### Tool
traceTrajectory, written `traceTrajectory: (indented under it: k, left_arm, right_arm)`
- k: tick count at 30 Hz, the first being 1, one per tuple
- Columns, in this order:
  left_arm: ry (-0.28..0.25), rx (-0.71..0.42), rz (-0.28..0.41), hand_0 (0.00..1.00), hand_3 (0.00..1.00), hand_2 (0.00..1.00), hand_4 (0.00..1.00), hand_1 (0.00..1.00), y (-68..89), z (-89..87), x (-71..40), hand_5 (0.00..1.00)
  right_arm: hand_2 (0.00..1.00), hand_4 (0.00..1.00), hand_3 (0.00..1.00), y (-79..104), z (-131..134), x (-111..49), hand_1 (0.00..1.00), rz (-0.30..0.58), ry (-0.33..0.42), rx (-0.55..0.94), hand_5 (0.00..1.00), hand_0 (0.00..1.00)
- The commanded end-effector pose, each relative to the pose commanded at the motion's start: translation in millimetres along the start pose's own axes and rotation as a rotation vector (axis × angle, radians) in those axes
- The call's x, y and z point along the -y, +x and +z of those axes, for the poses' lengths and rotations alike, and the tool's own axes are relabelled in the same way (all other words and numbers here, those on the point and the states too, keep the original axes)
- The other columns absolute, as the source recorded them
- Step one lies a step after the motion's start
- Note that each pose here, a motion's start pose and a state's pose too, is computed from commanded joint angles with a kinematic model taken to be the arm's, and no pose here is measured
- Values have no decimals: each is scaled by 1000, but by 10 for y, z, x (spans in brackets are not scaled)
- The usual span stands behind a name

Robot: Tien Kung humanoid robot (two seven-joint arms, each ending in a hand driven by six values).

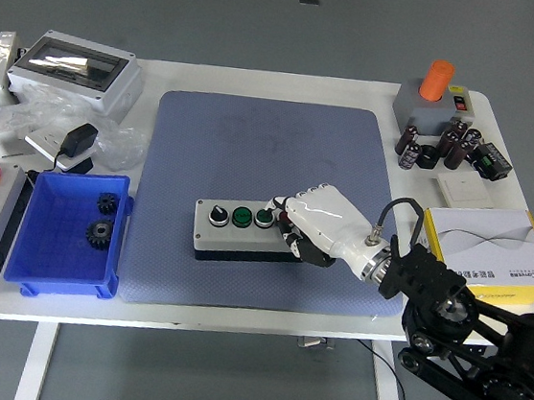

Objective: Pick up the button,place it on the desk,press the button,press the button

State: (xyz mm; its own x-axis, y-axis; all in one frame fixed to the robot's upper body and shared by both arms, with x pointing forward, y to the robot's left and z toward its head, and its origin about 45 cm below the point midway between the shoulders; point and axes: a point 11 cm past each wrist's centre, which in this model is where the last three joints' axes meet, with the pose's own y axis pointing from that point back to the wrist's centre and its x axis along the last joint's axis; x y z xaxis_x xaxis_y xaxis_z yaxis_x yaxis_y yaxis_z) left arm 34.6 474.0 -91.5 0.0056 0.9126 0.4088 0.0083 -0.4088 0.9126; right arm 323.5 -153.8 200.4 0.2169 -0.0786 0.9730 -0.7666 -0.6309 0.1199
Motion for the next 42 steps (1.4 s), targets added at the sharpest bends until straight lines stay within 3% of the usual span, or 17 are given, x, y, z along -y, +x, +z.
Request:
traceTrajectory:
  k: [8, 10, 11, 16, 17, 22, 23, 34, 35, 42]
  left_arm:
    - [6, 0, -2, 678, 656, 593, 715, 683, -12, -26, 2, 311]
    - [9, 0, -4, 678, 656, 593, 715, 683, -20, -40, 4, 311]
    - [10, 0, -4, 678, 656, 592, 715, 683, -23, -46, 4, 311]
    - [17, -2, -8, 678, 656, 592, 715, 683, -46, -84, 8, 311]
    - [20, -2, -9, 678, 655, 592, 715, 683, -51, -94, 8, 310]
    - [30, -1, -11, 678, 655, 592, 715, 683, -55, -144, 12, 310]
    - [32, 0, -10, 678, 655, 592, 714, 683, -52, -151, 13, 309]
    - [31, 9, -6, 678, 655, 592, 715, 683, -24, -151, 13, 310]
    - [32, 10, -6, 678, 655, 592, 715, 683, -19, -151, 13, 312]
    - [35, 12, 6, 678, 654, 592, 714, 683, 50, -162, 14, 309]
  right_arm:
    - [148, 239, 661, 320, 106, -113, 125, 254, 18, 264, 2, 123]
    - [148, 239, 661, 326, 158, -140, 125, 310, -3, 344, 2, 123]
    - [226, 374, 688, 317, 183, -153, 192, 332, -14, 383, 2, 196]
    - [226, 374, 688, 198, 390, -272, 192, 414, -76, 631, 2, 196]
    - [653, 649, 773, 168, 442, -313, 604, 427, -87, 676, 202, 449]
    - [653, 649, 773, 84, 746, -556, 604, 514, -147, 870, 202, 449]
    - [780, 740, 838, 74, 811, -603, 731, 534, -159, 902, 382, 707]
    - [770, 760, 802, -201, 1107, -758, 736, 659, -252, 1217, 415, 732]
    - [754, 767, 756, -214, 1119, -767, 723, 669, -256, 1238, 448, 718]
    - [740, 763, 724, -202, 1180, -796, 708, 726, -258, 1315, 460, 702]
